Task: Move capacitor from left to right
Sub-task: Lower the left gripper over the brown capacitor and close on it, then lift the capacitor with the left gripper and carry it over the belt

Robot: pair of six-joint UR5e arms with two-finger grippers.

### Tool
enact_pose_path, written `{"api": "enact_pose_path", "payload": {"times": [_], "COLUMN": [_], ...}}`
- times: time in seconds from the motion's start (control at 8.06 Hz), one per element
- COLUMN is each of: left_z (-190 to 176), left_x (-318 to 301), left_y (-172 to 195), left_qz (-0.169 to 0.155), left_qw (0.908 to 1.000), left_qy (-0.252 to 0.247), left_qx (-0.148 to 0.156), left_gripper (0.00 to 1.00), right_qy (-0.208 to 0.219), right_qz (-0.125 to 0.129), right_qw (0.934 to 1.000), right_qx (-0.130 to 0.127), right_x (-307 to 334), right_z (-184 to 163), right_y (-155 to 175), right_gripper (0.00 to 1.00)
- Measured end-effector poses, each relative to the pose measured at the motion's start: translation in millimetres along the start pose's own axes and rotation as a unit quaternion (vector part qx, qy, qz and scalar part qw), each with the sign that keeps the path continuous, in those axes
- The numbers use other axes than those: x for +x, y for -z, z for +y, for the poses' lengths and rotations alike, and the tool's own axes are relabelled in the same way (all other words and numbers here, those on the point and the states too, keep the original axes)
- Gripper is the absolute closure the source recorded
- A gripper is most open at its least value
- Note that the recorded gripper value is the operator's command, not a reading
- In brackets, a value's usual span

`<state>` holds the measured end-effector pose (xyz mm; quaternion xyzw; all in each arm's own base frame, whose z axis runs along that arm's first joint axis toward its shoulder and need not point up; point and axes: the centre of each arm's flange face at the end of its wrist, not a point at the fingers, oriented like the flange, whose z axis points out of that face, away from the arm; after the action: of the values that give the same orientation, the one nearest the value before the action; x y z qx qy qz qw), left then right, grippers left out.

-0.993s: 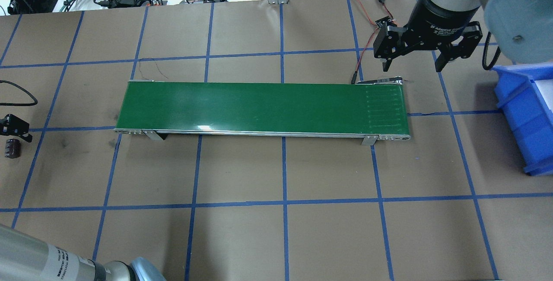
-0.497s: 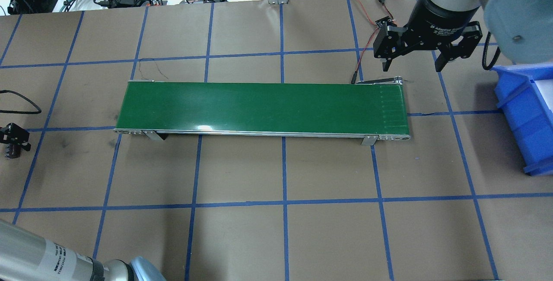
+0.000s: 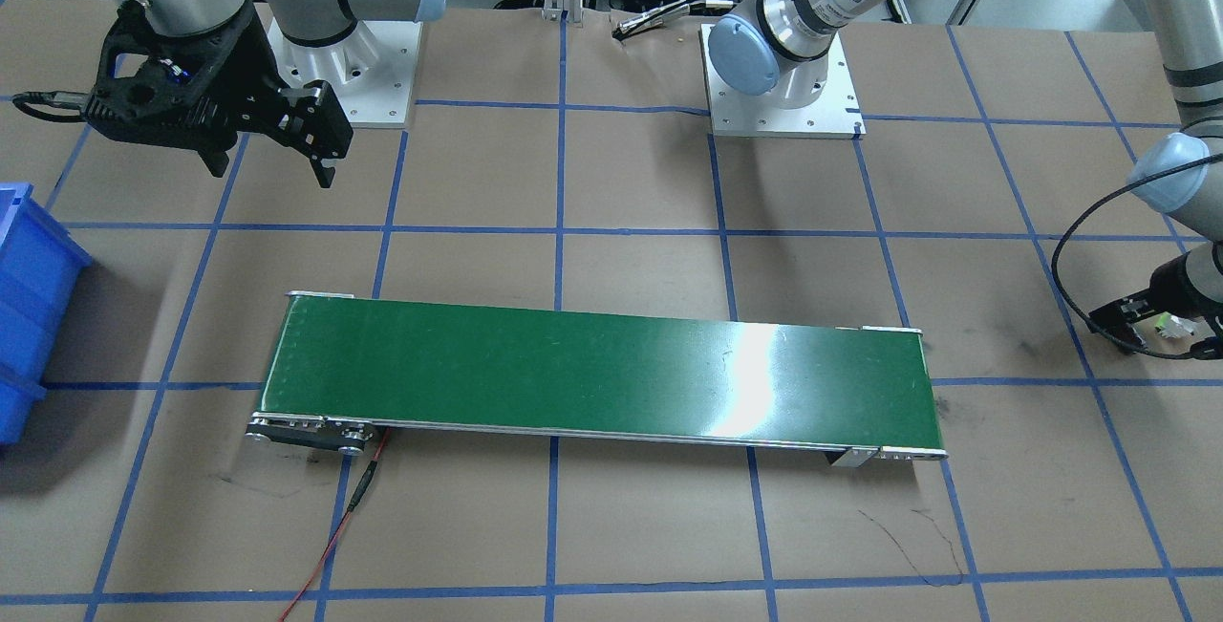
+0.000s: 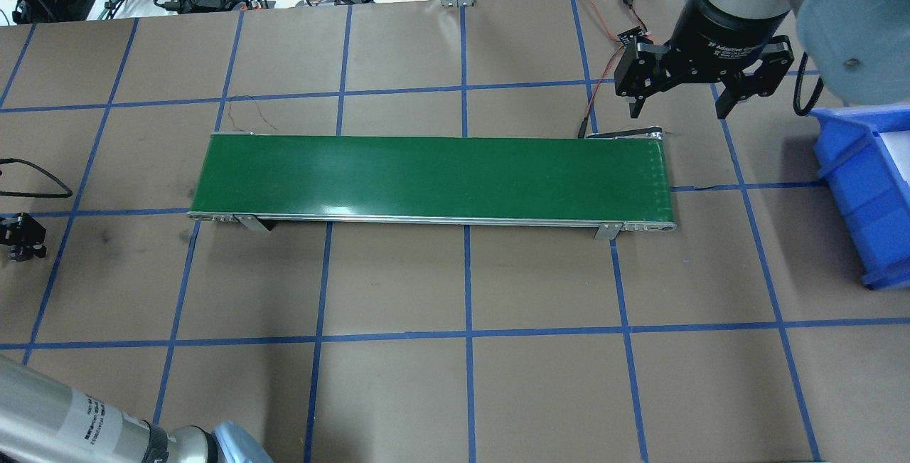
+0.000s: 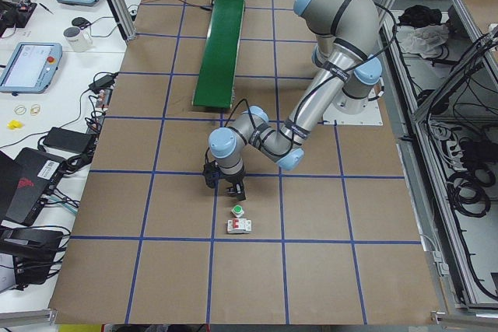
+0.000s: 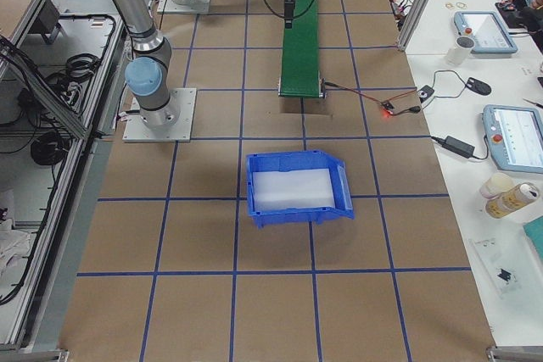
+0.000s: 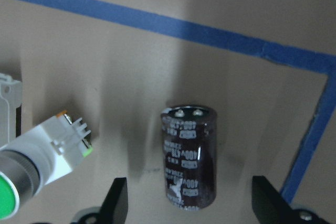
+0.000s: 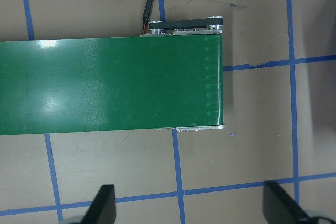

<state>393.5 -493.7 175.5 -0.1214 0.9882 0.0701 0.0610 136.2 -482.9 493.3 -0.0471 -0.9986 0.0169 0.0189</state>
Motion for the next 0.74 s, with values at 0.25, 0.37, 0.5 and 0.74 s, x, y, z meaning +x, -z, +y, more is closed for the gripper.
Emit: {"api": "enact_pose_path", "payload": {"times": [0.25, 0.37, 0.5, 0.74], "left_z": [-2, -1, 0, 2], "left_x": [-1, -1, 0, 0], "left_y": [-2, -1, 1, 12], "left_qz": [-0.004, -0.004, -0.002, -0.005], "left_qw": [1.0, 0.9999, 0.9999, 0.9999], "left_qy": [0.006, 0.007, 0.007, 0.002], "left_qx": [0.006, 0.008, 0.009, 0.014], "left_gripper": [1.0, 1.0, 1.0, 1.0], "right_qy": [0.0, 0.0, 0.0, 0.0], "right_qz": [0.0, 0.0, 0.0, 0.0], "right_qw": [1.0, 1.0, 1.0, 1.0], "right_qx": [0.0, 0.0, 0.0, 0.0], "right_x": [0, 0, 0, 0], "right_z": [0, 0, 0, -1], "right_y": [0, 0, -1, -1], "right_gripper": [0.0, 0.0, 0.0, 0.0]}}
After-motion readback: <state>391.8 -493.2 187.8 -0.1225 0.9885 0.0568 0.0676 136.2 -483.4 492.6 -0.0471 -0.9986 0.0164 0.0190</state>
